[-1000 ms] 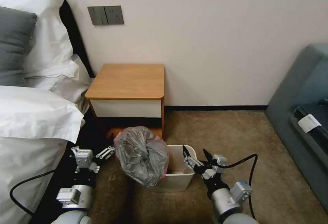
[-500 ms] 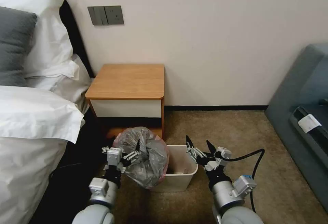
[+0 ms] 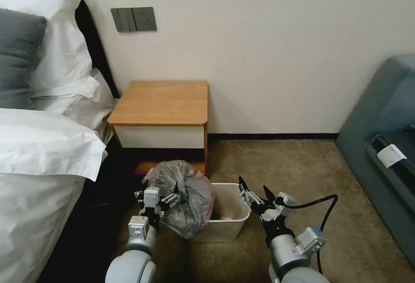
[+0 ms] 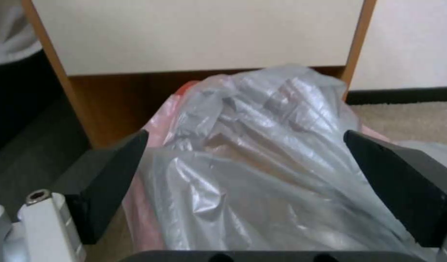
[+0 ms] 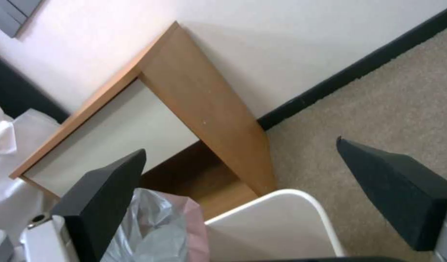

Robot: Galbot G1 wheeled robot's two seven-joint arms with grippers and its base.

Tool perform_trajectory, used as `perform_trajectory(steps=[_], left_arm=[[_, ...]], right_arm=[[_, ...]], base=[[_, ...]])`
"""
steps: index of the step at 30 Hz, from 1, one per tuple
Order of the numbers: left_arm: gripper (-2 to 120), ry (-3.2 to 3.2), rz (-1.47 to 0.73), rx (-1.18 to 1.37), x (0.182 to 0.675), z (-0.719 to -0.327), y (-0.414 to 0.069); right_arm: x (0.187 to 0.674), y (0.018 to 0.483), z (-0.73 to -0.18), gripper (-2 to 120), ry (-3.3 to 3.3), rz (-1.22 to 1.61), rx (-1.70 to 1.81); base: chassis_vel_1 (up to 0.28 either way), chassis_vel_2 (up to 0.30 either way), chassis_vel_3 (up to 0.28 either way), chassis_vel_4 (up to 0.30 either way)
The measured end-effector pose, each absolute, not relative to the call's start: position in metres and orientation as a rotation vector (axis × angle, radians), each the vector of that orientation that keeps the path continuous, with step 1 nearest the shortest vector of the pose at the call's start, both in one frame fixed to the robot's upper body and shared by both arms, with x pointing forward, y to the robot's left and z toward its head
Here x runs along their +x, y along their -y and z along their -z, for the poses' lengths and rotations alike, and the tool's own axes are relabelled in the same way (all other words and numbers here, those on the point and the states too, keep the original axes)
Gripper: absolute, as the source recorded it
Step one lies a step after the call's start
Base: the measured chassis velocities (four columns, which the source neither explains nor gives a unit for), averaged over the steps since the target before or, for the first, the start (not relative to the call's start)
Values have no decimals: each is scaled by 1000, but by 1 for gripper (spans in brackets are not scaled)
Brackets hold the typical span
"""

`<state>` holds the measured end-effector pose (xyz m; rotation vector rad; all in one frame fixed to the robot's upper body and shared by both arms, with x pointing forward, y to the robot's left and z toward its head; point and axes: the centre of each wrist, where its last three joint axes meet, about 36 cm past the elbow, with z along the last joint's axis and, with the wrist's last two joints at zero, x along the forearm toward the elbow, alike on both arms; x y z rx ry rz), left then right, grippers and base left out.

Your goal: Pick up the garbage bag from the table and place it over the trash can.

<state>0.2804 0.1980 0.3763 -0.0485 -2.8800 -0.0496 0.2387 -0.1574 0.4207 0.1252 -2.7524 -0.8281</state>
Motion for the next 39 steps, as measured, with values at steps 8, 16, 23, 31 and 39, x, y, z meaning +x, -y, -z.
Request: perform_trajectory(steps=[8, 16, 23, 31, 39], left_arm=[[100, 2853, -10, -16, 283, -375, -199], [100, 2812, -44, -32, 287, -368, -196], [100, 2785, -55, -59, 285, -363, -188], [100, 2746, -27, -65, 281, -361, -185], [99, 2651, -37, -106, 281, -370, -179]], right_arm=[[238, 155, -415, 100, 2754, 820, 121], [238, 154, -414, 100, 2758, 826, 111], [237, 154, -413, 100, 2757, 831, 86], [238, 154, -411, 100, 2758, 832, 63], [240, 153, -409, 100, 2752, 839, 44]], base=[[0, 0, 0, 0], [0, 0, 0, 0], [0, 0, 0, 0], [0, 0, 0, 0], [0, 0, 0, 0]])
